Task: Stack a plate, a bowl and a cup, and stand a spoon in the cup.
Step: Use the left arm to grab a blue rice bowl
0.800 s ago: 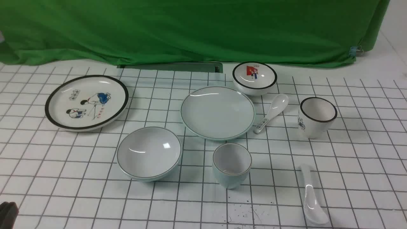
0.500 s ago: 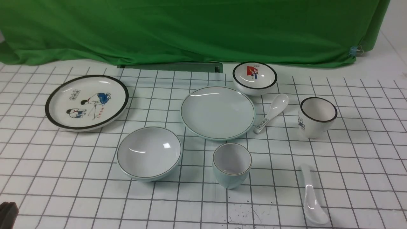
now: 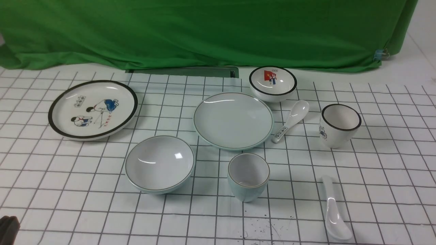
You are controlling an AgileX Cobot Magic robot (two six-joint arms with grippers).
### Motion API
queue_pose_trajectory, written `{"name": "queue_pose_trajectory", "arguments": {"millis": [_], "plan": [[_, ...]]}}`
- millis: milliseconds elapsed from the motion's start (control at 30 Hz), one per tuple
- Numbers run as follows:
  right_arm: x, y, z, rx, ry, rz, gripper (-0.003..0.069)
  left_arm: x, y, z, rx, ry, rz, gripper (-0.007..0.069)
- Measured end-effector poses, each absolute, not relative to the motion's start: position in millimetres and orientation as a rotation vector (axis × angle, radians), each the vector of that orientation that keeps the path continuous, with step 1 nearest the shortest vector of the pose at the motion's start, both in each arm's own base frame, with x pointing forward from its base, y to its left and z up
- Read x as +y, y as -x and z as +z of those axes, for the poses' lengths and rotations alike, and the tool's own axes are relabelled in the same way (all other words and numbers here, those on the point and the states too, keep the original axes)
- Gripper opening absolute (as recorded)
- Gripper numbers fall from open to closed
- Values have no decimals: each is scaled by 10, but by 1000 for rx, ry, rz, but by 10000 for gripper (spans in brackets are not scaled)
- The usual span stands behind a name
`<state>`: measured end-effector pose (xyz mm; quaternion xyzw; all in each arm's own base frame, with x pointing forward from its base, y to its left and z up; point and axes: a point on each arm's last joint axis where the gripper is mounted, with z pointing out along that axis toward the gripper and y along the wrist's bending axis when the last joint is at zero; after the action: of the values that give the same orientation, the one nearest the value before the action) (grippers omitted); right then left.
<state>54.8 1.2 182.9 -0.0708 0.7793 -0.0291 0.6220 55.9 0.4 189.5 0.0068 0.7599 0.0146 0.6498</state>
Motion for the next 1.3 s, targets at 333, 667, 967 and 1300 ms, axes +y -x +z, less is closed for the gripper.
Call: {"name": "queue_pose_trajectory", "arguments": {"millis": [333, 667, 967, 1300], "plan": [[12, -548, 1829, 1790, 163, -67, 243, 4, -559, 1895, 1726, -16, 33, -29], [12, -548, 1829, 1790, 162, -66, 243, 4, -559, 1895, 1726, -16, 33, -29], [13, -548, 1833, 1786, 161, -66, 243, 4, -559, 1895, 1726, -16, 34, -29], [13, -549, 1836, 1783, 161, -65, 243, 26, -569, 2006, 1602, -126, 180, -29]]}}
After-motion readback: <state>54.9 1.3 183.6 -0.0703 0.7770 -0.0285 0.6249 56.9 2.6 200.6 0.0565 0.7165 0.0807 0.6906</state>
